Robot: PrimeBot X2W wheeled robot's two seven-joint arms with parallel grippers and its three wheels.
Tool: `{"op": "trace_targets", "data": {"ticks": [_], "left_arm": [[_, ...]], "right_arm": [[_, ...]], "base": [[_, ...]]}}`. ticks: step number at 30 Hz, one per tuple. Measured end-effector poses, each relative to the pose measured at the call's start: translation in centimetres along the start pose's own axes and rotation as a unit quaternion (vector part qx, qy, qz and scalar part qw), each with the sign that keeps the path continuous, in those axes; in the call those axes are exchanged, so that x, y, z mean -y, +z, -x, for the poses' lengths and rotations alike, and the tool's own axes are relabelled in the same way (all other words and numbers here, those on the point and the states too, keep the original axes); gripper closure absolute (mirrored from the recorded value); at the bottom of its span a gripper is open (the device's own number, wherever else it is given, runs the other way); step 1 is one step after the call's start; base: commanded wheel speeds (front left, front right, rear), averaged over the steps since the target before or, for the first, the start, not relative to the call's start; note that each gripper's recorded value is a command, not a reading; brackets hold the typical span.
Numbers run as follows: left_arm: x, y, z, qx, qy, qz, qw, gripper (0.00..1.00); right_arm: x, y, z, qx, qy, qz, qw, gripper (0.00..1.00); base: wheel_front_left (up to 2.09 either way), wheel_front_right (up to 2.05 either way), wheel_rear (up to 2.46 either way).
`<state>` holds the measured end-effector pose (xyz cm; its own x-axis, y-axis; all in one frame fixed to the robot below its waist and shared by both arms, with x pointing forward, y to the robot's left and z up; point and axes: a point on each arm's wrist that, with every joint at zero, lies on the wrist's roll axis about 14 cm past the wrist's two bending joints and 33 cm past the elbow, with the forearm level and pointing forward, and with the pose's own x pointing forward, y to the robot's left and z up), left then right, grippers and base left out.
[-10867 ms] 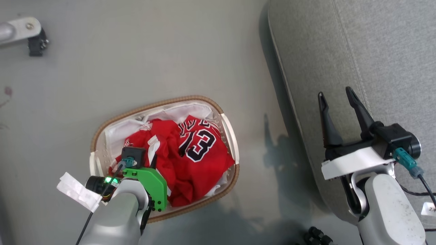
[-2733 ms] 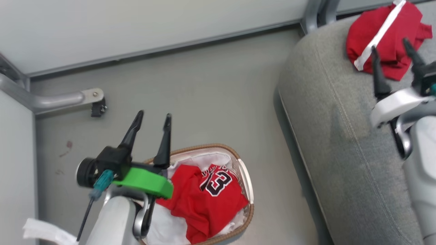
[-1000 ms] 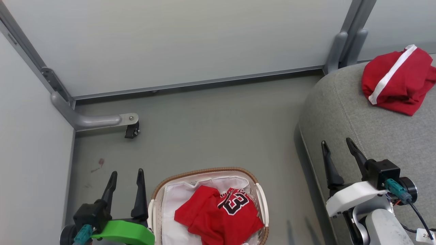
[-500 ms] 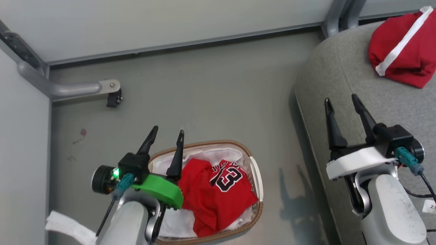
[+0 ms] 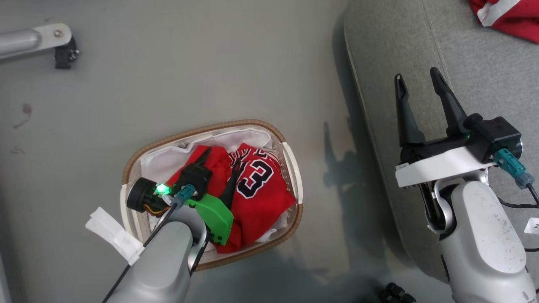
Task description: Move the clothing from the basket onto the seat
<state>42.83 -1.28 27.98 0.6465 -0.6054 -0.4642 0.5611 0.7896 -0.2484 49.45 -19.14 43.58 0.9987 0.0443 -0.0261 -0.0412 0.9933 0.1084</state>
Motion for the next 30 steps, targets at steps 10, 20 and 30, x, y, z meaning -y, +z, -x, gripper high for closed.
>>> {"op": "trace_targets", "data": {"ticks": [10, 20, 30], "left_arm": [[3.6, -9.7, -2.0, -0.130, -0.086, 0.018, 0.988, 0.00], [4.3, -15.3, -2.8, -0.220, -0.116, 0.018, 0.968, 1.00], [3.9, -13.1, -2.6, -0.197, -0.105, 0.022, 0.974, 1.00]], "right_arm": [[2.6, -4.7, 0.2, -0.056, -0.028, 0.002, 0.998, 0.00], [5.1, -6.3, 1.7, -0.087, -0.058, 0.016, 0.994, 0.00], [5.1, -5.6, 2.0, -0.086, -0.057, 0.034, 0.994, 0.00]], "base": [[0.00, 0.00, 0.00], [0.00, 0.00, 0.00], [0.00, 0.00, 0.00]]}}
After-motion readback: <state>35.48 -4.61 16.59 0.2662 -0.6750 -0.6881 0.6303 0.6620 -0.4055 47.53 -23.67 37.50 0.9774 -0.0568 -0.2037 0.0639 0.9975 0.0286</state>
